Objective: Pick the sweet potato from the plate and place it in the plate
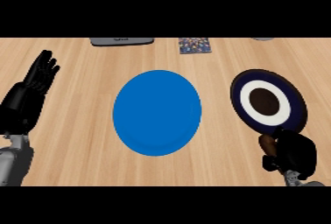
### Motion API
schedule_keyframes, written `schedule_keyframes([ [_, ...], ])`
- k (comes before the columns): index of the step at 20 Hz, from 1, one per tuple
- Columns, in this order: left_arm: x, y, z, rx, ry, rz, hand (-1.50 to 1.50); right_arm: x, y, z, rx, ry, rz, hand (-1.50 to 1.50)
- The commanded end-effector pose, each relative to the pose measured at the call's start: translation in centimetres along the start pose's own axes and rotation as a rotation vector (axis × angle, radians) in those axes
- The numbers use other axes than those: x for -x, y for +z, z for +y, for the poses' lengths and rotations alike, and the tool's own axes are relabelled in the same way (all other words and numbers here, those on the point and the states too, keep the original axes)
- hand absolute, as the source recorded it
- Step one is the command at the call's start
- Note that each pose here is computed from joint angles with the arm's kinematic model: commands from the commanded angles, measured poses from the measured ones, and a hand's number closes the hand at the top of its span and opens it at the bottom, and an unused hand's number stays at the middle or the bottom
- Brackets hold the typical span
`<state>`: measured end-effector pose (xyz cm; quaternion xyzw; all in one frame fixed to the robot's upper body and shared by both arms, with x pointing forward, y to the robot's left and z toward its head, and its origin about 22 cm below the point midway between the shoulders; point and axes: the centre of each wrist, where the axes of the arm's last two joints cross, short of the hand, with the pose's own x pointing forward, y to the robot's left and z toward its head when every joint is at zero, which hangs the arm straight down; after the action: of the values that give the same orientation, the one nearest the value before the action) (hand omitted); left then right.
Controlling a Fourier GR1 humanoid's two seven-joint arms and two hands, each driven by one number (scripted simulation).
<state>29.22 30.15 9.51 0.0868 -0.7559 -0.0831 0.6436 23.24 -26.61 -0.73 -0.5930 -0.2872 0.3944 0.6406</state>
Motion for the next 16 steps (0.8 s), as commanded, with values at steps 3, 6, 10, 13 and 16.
schedule_keyframes([
  [3, -0.4, 0.0, 1.4, -0.009, -0.008, -0.002, 0.0, 3.1, 7.0, -2.9, 0.062, -0.271, -0.081, 1.5],
  [6, -0.3, -0.6, -0.8, 0.011, 0.006, -0.004, 0.0, 3.2, 9.3, -6.8, 0.163, -0.361, -0.213, 1.5],
  [10, -1.5, -0.8, -1.3, 0.045, 0.015, -0.021, 0.0, 1.8, 12.5, -9.6, 0.219, -0.534, -0.34, 1.5],
  [13, -2.0, -0.6, -1.6, 0.032, 0.013, -0.044, 0.0, 0.2, 14.3, -11.8, 0.25, -0.655, -0.403, 1.5],
  [16, -0.9, -1.6, -2.1, 0.043, 0.008, -0.034, 0.0, -0.3, 15.4, -12.8, 0.246, -0.698, -0.44, 1.5],
])
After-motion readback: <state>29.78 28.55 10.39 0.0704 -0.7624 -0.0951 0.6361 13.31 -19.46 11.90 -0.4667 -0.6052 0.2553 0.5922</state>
